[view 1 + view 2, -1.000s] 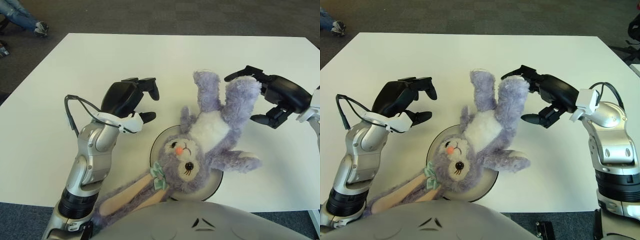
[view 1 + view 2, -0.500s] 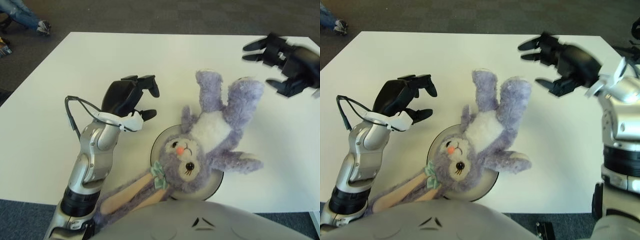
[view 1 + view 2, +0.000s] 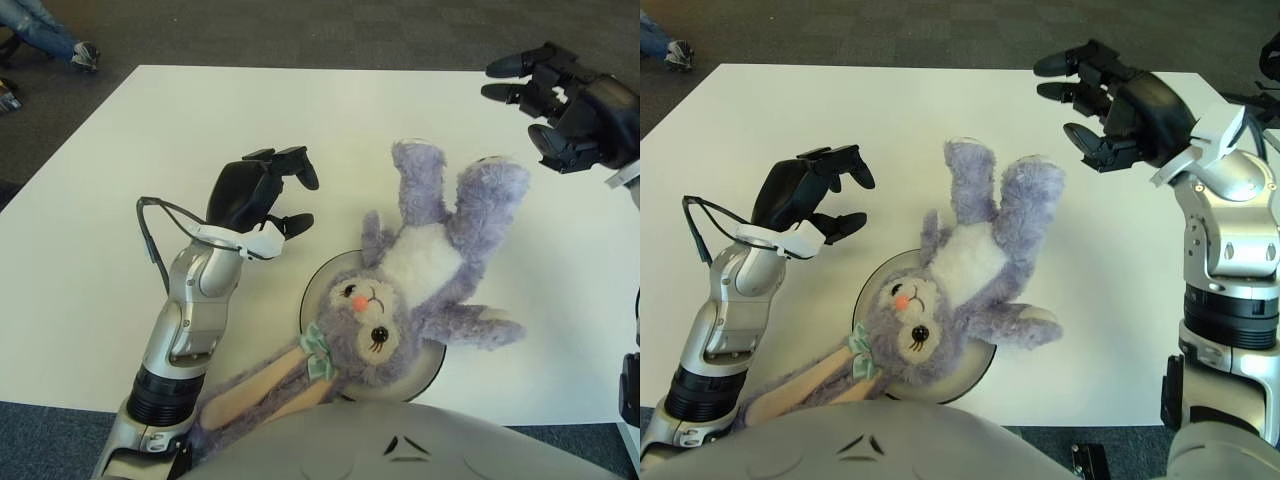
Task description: Put the doll into the plate.
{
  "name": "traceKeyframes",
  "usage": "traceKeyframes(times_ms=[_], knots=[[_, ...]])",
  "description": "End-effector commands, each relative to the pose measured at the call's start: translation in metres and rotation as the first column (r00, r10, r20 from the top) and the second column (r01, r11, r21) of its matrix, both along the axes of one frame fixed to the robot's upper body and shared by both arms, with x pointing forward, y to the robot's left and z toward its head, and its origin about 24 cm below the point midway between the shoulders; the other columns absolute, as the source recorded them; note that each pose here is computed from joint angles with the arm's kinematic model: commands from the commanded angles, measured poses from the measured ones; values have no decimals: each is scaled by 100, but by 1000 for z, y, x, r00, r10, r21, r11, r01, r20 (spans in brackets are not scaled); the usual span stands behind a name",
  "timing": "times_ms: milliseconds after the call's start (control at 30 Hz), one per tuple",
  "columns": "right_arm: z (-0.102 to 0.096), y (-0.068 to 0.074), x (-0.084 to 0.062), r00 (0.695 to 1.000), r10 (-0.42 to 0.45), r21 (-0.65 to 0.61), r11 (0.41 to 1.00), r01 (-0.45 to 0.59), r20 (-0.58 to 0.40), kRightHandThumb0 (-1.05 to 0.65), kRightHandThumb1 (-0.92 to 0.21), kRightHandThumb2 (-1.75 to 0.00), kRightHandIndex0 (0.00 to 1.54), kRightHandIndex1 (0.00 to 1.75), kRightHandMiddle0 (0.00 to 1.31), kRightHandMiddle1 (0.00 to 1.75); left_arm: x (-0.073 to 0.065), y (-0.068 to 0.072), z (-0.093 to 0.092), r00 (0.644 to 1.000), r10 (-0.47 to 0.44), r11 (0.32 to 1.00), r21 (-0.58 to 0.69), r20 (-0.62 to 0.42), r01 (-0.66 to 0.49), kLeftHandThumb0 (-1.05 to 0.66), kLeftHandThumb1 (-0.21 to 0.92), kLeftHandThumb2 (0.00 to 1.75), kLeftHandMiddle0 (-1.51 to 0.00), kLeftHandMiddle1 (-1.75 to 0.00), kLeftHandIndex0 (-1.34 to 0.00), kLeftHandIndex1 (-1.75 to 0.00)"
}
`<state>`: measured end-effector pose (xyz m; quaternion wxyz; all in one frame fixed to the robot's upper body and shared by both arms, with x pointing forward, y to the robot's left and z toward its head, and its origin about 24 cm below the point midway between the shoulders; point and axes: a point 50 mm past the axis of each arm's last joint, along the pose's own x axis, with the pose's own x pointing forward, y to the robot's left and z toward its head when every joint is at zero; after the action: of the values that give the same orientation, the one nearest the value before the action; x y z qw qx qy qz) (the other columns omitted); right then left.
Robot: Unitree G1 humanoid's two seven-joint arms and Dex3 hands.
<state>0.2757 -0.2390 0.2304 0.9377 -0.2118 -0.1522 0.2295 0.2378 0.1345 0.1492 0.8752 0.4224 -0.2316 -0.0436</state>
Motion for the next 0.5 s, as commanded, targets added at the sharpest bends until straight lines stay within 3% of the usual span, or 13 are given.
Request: traceKeyframes(times_ms=[0, 133, 467], knots=[[-1, -5, 0, 1000, -29, 38, 999, 29, -6, -49, -60, -91, 11, 53, 0, 103, 13, 6, -4, 999, 52, 992, -119, 4, -51, -1, 13, 146, -75, -175, -66, -149], [-16, -13, 15, 996, -59, 73, 995, 64, -68, -49, -58, -92, 10, 66, 0, 106, 22, 9, -13, 997, 73, 965, -250, -19, -75, -1, 13, 147, -76, -175, -62, -155], [-19, -11, 17, 991, -93, 122, 987, 105, -96, -47, -54, -96, 11, 87, 0, 116, 28, 11, -19, 996, 87, 910, -407, 9, -76, -1, 14, 149, -76, -175, -55, -163]])
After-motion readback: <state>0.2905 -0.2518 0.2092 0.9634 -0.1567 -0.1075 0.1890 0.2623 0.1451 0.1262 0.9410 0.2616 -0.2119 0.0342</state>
